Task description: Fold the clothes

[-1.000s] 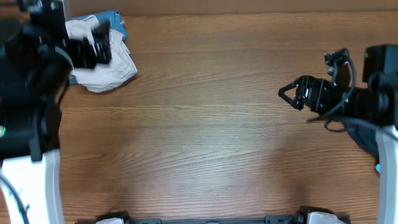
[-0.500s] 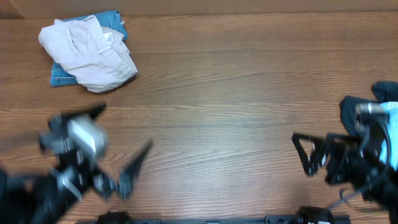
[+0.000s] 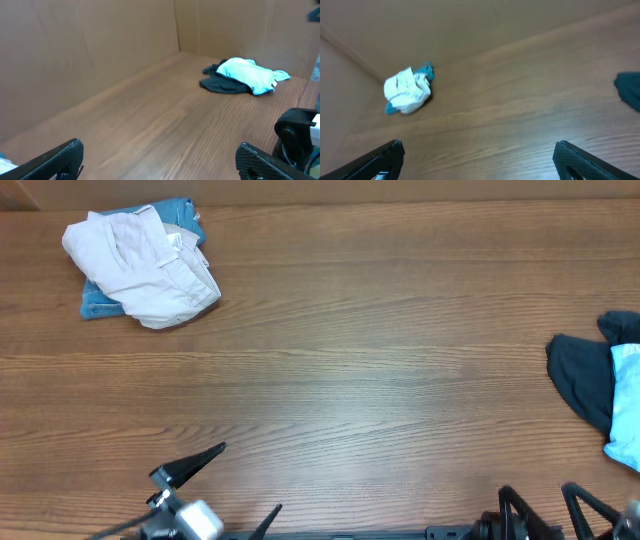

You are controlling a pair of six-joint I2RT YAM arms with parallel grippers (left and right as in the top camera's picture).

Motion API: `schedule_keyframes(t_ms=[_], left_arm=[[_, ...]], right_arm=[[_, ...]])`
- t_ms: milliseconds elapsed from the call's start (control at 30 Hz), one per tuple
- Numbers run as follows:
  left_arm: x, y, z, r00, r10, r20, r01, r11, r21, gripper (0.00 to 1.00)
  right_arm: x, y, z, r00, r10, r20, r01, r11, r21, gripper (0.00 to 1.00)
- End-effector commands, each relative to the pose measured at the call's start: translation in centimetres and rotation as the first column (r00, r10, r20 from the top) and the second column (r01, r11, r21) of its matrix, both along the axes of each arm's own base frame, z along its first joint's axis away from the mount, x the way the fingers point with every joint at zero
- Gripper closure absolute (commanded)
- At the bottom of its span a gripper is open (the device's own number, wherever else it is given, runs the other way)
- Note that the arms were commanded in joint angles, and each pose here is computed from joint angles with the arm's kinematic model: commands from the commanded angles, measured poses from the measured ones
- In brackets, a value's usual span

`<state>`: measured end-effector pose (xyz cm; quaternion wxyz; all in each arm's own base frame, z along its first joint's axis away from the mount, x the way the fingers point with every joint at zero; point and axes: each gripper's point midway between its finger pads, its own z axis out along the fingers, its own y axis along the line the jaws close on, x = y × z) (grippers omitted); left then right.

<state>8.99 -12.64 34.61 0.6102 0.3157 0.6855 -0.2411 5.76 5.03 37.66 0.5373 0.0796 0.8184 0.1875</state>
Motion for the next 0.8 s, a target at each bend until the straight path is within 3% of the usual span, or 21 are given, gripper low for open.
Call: schedule_keyframes(t_ms=[0, 467, 767], left_arm=[[0.8, -0.1, -2.1, 0.997, -0.018, -0.072, 0.017, 1.0, -0.022, 0.0], [1.4, 0.0, -3.6, 0.992, -0.019, -0.122, 0.015, 0.999, -0.029, 0.0], [1.4, 0.0, -3.7, 0.992, -0.019, -0.124, 0.015, 0.999, -0.029, 0.0]], right_arm=[[0.7, -0.6, 0.3, 0.999, -0.033, 0.008, 0.033, 0.999, -0.003, 0.0], [1.2, -0.6, 1.2, 0.998, -0.032, 0.051, 0.032, 0.999, -0.007, 0.0], [0.1, -0.5, -1.5, 0.997, -0.032, -0.072, 0.032, 0.999, 0.004, 0.0]])
